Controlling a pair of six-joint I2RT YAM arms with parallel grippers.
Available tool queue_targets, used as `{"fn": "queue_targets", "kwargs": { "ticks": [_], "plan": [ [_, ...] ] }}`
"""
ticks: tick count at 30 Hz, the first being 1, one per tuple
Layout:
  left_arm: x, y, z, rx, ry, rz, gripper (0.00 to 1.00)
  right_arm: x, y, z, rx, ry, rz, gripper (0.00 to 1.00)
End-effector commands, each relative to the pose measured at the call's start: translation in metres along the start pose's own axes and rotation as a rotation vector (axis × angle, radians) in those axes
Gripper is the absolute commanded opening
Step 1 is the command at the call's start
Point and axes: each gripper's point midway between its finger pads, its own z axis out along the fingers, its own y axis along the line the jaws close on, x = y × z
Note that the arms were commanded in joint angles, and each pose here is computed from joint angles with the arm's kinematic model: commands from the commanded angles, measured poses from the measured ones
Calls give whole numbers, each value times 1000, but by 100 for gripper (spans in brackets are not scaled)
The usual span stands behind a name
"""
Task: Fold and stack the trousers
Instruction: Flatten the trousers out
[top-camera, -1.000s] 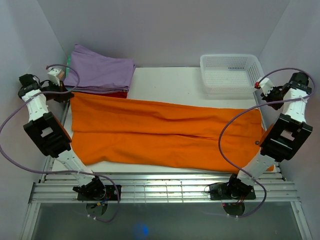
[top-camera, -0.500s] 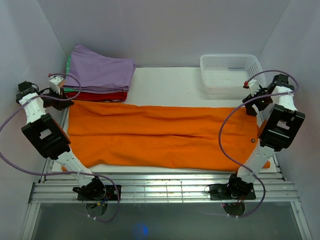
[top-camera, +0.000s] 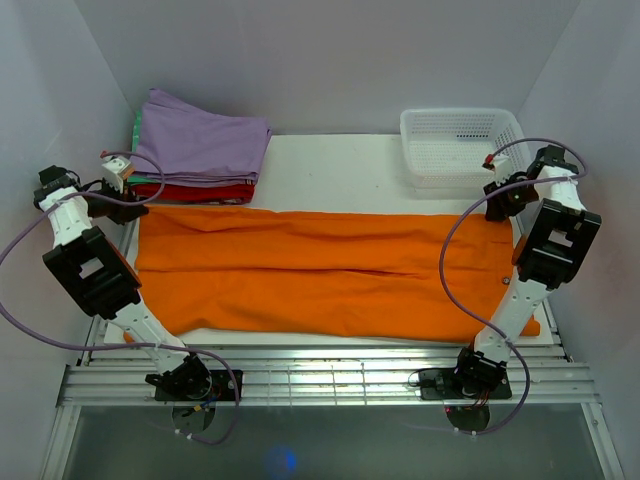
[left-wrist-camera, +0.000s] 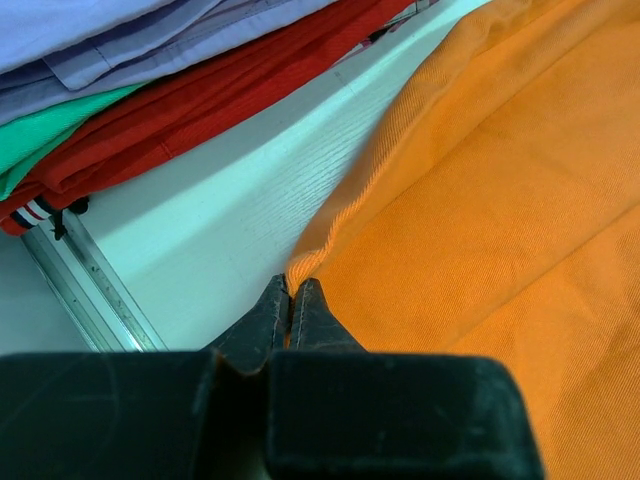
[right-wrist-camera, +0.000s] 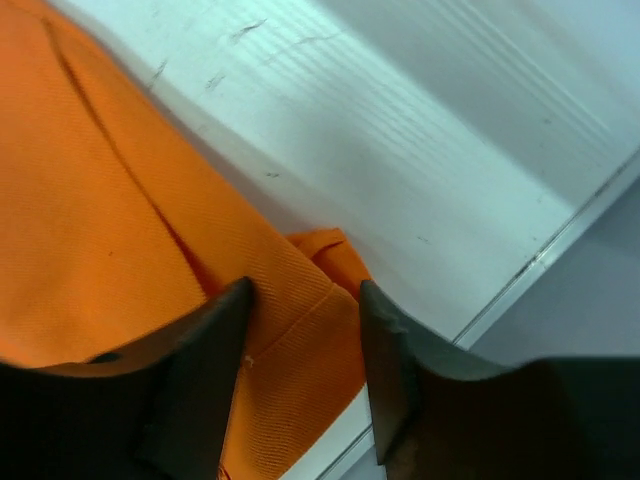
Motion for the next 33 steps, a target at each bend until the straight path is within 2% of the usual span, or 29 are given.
{"fn": "queue_targets", "kwargs": {
  "ticks": [1, 4, 5, 10, 17, 20, 21, 23, 25, 31, 33],
  "plan": [
    [-25, -2, -12, -14, -51, 47, 0, 0, 32, -3, -149, -17, -6, 43],
    [-30, 1, -14, -19, -54, 54, 0, -5, 34, -21, -175, -9, -63, 22],
    [-34, 2, -16, -24, -58, 58, 0, -12, 27, -33, -153, -33, -91, 8],
    [-48, 5, -26, -40, -86, 69, 0, -42, 10, -93, -48, -148, -151, 8],
    [-72, 8, -41, -72, -148, 78, 0, -54, -8, -159, 94, -247, -215, 8],
    [-85, 15, -55, -120, -206, 46, 0, -64, -13, -189, 157, -334, -192, 8],
    [-100, 25, -66, -171, -250, 90, 0, -63, -18, -200, 186, -360, -173, 8],
    [-105, 31, -84, -214, -314, -14, 0, -78, -17, -224, 231, -438, -189, 8],
    [-127, 35, -110, -265, -384, 34, 0, -85, -15, -249, 281, -486, -199, 8],
    [-157, 1, -141, -252, -452, 87, 0, -88, 10, -298, 368, -560, -242, 8],
    [-146, -10, -137, -239, -433, 108, 0, -76, 17, -292, 375, -537, -257, 8]
  ]
}}
